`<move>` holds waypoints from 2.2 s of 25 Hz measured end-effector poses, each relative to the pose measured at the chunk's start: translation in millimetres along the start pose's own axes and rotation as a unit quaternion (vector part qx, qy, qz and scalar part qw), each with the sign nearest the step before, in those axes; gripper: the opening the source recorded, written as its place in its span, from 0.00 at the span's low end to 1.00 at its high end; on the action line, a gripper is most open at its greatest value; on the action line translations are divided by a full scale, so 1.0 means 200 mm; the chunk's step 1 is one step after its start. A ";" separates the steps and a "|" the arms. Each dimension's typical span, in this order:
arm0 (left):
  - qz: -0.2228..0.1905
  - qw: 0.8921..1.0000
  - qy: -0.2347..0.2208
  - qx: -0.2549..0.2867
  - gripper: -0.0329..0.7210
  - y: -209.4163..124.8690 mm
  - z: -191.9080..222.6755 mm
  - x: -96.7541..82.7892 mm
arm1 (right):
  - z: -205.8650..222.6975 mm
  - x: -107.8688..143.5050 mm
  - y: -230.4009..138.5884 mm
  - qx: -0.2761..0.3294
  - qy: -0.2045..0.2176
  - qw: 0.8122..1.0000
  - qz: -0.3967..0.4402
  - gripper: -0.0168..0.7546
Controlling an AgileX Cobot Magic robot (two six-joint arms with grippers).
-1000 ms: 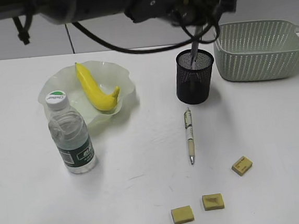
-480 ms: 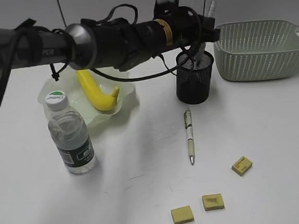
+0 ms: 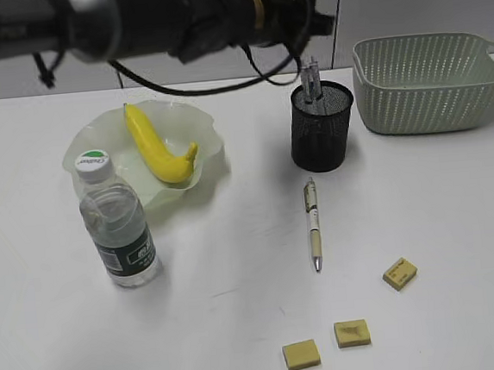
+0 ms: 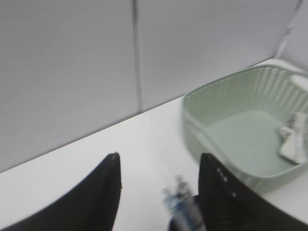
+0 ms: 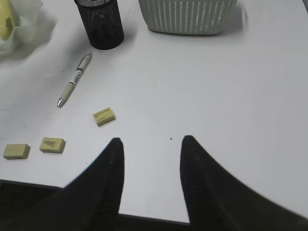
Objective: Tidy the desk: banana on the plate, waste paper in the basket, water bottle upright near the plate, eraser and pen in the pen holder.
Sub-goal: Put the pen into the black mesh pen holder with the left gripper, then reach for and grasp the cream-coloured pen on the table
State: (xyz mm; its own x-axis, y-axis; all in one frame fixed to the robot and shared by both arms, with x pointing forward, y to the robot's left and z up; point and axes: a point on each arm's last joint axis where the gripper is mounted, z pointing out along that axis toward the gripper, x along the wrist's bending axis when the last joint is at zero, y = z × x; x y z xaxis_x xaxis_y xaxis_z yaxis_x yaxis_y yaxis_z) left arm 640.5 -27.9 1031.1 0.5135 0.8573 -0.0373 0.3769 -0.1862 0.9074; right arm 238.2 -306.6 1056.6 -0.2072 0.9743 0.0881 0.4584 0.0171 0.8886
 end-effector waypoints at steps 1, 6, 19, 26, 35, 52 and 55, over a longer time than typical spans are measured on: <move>0.015 0.999 0.033 0.027 0.51 0.03 -0.07 0.03 | 0.00 0.00 0.00 0.000 0.000 1.000 0.000 0.44; 0.069 0.989 0.064 0.110 0.39 0.18 -0.50 0.10 | 0.00 0.00 0.00 0.000 0.000 1.000 0.000 0.44; -0.026 0.988 0.038 0.145 0.77 -0.50 -2.08 0.36 | 0.00 0.00 0.00 0.000 0.000 1.000 0.000 0.44; -0.049 0.996 0.025 0.075 0.72 -0.84 -2.33 0.43 | -0.01 0.01 0.02 -0.015 0.006 1.000 -0.010 0.44; -0.030 0.999 0.015 0.017 0.66 -0.91 -2.42 0.45 | 0.38 0.12 0.30 0.035 0.051 0.997 -0.034 0.44; -0.078 0.991 0.107 -0.012 0.62 -0.94 -2.46 0.45 | 1.99 0.65 0.33 0.418 0.011 0.909 -0.009 0.47; -0.105 0.980 0.166 -0.016 0.62 -0.94 -2.47 0.44 | 2.12 0.67 0.29 0.447 -0.010 0.895 -0.001 0.51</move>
State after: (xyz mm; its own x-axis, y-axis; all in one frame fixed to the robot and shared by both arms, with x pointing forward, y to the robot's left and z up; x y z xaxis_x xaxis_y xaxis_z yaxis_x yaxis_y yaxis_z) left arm 233.5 319.1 1063.8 0.1457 0.9852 -0.0901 0.4204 0.0208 0.9071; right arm 603.2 -79.0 929.6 -0.1973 0.9777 0.0715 0.9678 0.1826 0.1735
